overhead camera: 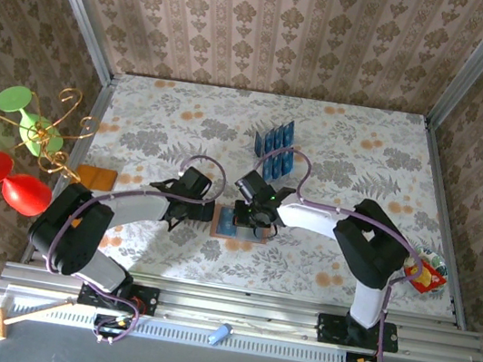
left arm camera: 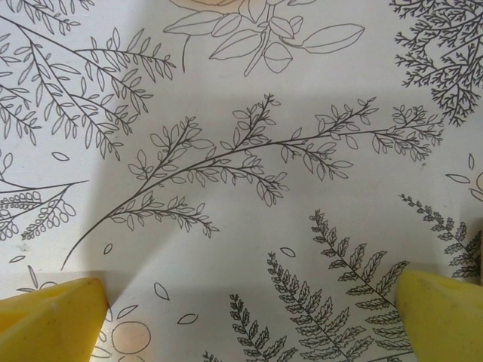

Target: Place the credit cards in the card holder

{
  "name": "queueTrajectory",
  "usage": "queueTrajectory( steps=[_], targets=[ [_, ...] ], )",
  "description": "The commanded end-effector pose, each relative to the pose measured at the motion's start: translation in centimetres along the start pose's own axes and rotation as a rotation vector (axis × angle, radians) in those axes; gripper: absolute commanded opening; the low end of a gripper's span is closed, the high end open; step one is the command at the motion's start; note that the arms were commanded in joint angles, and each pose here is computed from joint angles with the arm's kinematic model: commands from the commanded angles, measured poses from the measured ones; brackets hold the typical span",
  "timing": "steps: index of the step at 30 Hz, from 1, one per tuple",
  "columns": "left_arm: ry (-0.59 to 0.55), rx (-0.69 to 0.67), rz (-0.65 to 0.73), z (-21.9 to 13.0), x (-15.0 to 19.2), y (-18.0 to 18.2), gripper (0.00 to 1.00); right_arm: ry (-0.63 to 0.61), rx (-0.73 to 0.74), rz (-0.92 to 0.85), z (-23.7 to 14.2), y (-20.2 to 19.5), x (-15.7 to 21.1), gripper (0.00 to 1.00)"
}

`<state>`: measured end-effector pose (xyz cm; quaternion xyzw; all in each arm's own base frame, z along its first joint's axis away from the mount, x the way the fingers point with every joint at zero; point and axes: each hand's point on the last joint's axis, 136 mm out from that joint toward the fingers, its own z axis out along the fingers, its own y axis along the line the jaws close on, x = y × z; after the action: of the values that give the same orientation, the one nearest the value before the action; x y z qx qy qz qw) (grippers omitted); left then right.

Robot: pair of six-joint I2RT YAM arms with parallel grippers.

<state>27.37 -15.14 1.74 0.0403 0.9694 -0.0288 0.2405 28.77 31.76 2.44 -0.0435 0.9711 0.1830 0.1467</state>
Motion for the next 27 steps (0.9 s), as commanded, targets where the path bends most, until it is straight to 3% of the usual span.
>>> queueTrajectory(
  steps=[1,16,21,25,27],
  targets=[
    [0.042,-0.002,-0.008,0.7,0.8,0.2,1.0,0.006,0.023,-0.007,0.4,-0.2,-0.3,0.02],
    [0.06,0.025,-0.001,1.4,1.1,-0.6,1.0,0.028,-0.019,-0.005,0.8,0.9,-0.3,0.01],
    [0.049,0.028,0.007,0.6,0.4,-0.8,1.0,-0.022,-0.04,-0.017,-1.9,1.5,-1.5,0.02],
    [0.025,0.025,0.023,-0.9,-0.8,-0.8,1.0,-0.069,-0.043,-0.013,-4.5,0.7,-2.6,0.15],
    [0.012,0.03,0.029,-1.7,-1.4,-0.9,1.0,-0.083,-0.038,-0.003,-5.4,-0.4,-3.0,0.26]
  ],
)
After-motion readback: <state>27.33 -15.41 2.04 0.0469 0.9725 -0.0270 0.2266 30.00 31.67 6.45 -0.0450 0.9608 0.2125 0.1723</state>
